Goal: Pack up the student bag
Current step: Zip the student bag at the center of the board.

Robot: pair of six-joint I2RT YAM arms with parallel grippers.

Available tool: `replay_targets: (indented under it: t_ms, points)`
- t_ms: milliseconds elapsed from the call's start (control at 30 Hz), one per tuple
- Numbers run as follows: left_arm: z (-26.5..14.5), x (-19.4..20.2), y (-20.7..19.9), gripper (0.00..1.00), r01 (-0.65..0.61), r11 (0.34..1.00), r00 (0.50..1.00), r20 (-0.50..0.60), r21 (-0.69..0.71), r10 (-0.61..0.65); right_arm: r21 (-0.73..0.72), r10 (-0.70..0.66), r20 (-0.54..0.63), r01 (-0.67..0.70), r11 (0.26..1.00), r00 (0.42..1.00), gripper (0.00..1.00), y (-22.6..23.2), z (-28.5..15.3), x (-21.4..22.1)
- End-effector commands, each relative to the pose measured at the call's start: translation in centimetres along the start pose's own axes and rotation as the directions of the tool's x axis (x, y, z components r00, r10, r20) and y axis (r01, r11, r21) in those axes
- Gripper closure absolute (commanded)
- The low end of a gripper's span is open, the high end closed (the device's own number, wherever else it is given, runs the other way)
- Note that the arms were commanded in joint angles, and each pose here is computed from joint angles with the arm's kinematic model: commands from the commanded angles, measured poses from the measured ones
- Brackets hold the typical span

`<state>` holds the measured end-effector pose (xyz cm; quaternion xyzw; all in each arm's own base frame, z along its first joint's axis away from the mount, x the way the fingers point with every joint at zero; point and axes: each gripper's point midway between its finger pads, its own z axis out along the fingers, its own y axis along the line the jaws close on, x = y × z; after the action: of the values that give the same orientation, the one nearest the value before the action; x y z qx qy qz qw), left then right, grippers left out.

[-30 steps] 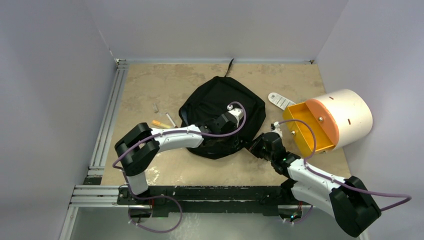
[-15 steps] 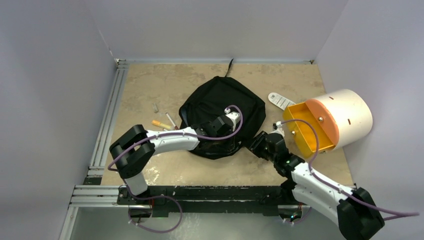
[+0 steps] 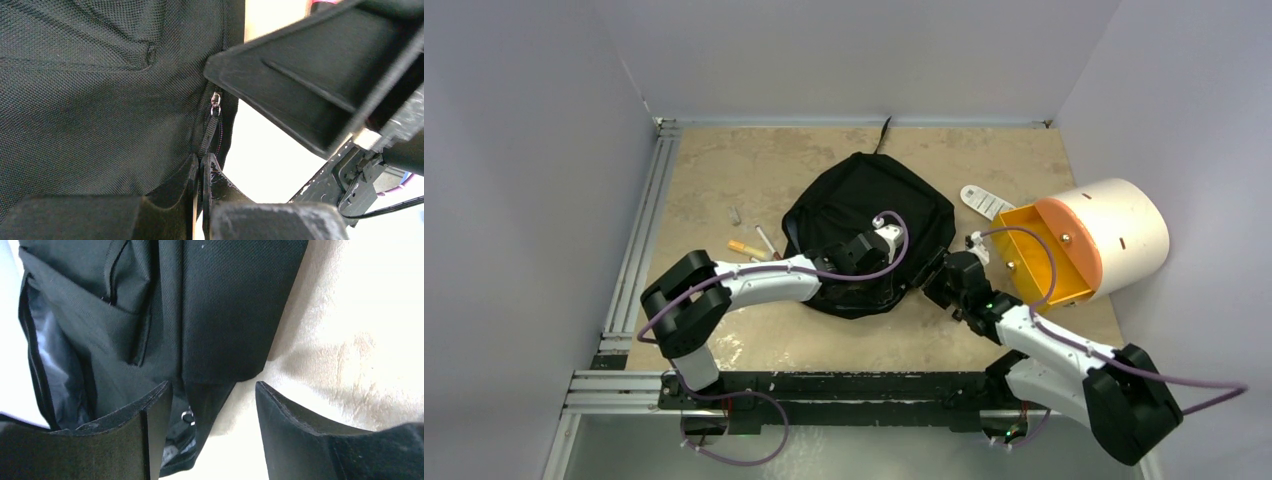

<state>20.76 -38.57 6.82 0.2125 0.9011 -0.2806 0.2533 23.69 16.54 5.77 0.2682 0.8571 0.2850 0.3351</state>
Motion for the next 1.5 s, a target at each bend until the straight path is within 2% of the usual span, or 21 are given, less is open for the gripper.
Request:
replay_targets:
  t_ms: [0, 200, 367, 433, 933, 1033, 1300, 1467]
  points:
    - [-1.7, -1.4, -1.1, 1.0, -0.013, 0.999, 0.999, 0.038, 0.043, 0.011, -0.012, -0.004, 0.066, 0.005, 1.0, 0.998, 0.41, 2.5, 1.1, -2.2]
    - [-2.1, -0.9, -1.6, 1.0, -0.034, 0.997, 0.999, 0.01, 0.069, 0.033, -0.007, -0.01, 0.116, 0.011, 1.0, 0.993, 0.71, 2.9, 1.5, -3.4]
    - [-3.3, 0.1, -1.1, 1.0, -0.039, 0.997, 0.999, -0.009, 0.066, 0.04, 0.029, -0.042, 0.176, 0.037, 0.999, 0.984, 0.89, 2.8, 1.5, -5.0]
    - [-3.8, 0.5, -0.6, 1.0, -0.041, 0.998, 0.999, -0.018, 0.044, 0.042, 0.054, -0.054, 0.192, 0.045, 0.998, 0.98, 0.93, 2.5, 1.6, -5.5]
    - [-9.2, 3.8, 2.8, 1.0, 0.009, 0.996, 0.998, -0.067, -0.09, -0.016, 0.083, -0.088, 0.239, 0.07, 0.994, 0.967, 0.95, 2.2, 1.3, -7.4]
    - [-10.7, 4.1, 4.6, 1.0, 0.036, 0.982, 0.998, -0.05, -0.187, -0.046, 0.084, -0.088, 0.241, 0.07, 0.994, 0.967, 0.96, 2.2, 1.3, -7.5]
    - [-14.5, 3.4, 8.7, 1.0, 0.155, 0.92, 0.988, 0.042, -0.36, -0.15, 0.091, -0.089, 0.237, 0.069, 0.993, 0.967, 0.96, 1.7, 1.4, -7.4]
    - [-16.4, 3.1, 12.5, 1.0, 0.279, 0.83, 0.96, 0.109, -0.483, -0.259, 0.093, -0.09, 0.242, 0.069, 0.993, 0.966, 0.96, 1.6, 1.4, -7.6]
